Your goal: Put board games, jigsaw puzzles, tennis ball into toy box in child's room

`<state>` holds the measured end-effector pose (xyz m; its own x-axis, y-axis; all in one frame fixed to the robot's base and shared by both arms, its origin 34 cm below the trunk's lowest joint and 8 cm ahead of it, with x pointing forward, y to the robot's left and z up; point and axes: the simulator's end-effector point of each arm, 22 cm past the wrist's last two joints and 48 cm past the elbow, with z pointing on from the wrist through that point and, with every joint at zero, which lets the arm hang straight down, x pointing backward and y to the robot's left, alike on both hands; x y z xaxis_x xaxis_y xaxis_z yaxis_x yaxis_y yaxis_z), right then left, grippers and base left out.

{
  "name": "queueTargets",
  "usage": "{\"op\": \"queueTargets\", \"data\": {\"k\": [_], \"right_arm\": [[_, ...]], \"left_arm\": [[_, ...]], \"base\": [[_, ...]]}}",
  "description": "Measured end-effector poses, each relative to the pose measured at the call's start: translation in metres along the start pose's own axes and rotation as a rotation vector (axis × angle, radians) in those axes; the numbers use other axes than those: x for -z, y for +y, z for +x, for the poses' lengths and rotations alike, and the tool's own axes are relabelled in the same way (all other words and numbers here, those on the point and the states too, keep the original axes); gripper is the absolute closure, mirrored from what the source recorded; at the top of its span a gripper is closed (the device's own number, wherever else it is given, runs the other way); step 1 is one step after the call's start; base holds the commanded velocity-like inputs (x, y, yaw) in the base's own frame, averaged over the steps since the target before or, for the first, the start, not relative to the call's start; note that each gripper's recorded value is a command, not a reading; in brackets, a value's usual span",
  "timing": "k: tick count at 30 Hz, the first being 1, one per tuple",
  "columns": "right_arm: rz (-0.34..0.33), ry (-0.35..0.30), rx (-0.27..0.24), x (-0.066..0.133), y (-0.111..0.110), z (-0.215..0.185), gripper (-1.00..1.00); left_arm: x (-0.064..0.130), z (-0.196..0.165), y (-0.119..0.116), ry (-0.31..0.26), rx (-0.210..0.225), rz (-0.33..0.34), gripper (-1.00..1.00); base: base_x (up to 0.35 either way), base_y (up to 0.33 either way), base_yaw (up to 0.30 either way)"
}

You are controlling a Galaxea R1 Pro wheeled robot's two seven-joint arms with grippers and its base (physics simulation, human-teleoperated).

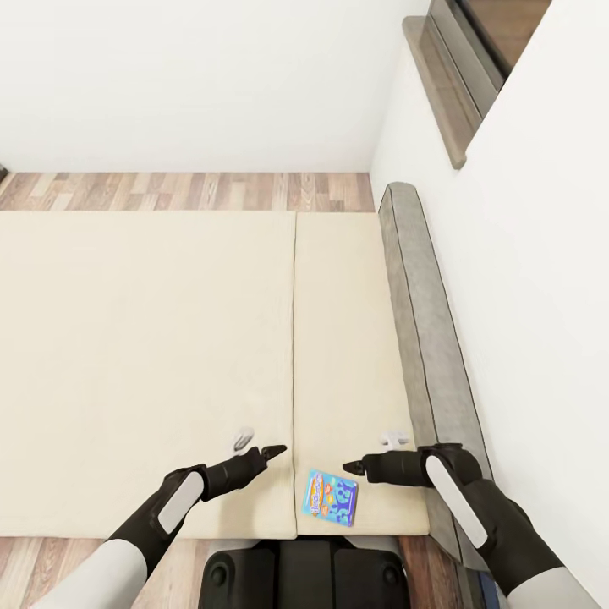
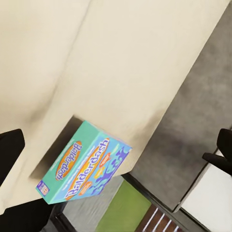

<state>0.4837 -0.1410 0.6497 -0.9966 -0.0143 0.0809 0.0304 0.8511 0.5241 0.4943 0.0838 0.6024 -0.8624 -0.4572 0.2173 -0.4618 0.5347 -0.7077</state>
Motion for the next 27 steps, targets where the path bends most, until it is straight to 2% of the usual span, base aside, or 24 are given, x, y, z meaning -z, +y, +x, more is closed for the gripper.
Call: {"op": "queueTargets", "data": {"k": [11,23,25,27], "right_arm": [[-0.006,-0.016,0.018,0.004,0.004,-0.004,-1.0],[0.001,-0.019,0.016,0.008,-0.005,0.009,-1.0],[0.001,-0.04,0.022,0.012,-0.008,0.006,-1.0],[-0.006,-0.049,0.029,0.015,-0.008,0.006,-1.0]], "left_arm": [[-0.001,0.005,0.0,0.01,0.002,0.016,-1.0],[0.001,0.01,-0.017,0.011,0.0,0.11,-1.0],[0.003,0.012,-0.024,0.012,-0.002,0.147,-1.0],[0.003,0.013,-0.026,0.014,-0.005,0.155,-1.0]], "base": [[0.0,0.0,0.0],[0.0,0.0,0.0],[0.0,0.0,0.0],[0.0,0.0,0.0]]}}
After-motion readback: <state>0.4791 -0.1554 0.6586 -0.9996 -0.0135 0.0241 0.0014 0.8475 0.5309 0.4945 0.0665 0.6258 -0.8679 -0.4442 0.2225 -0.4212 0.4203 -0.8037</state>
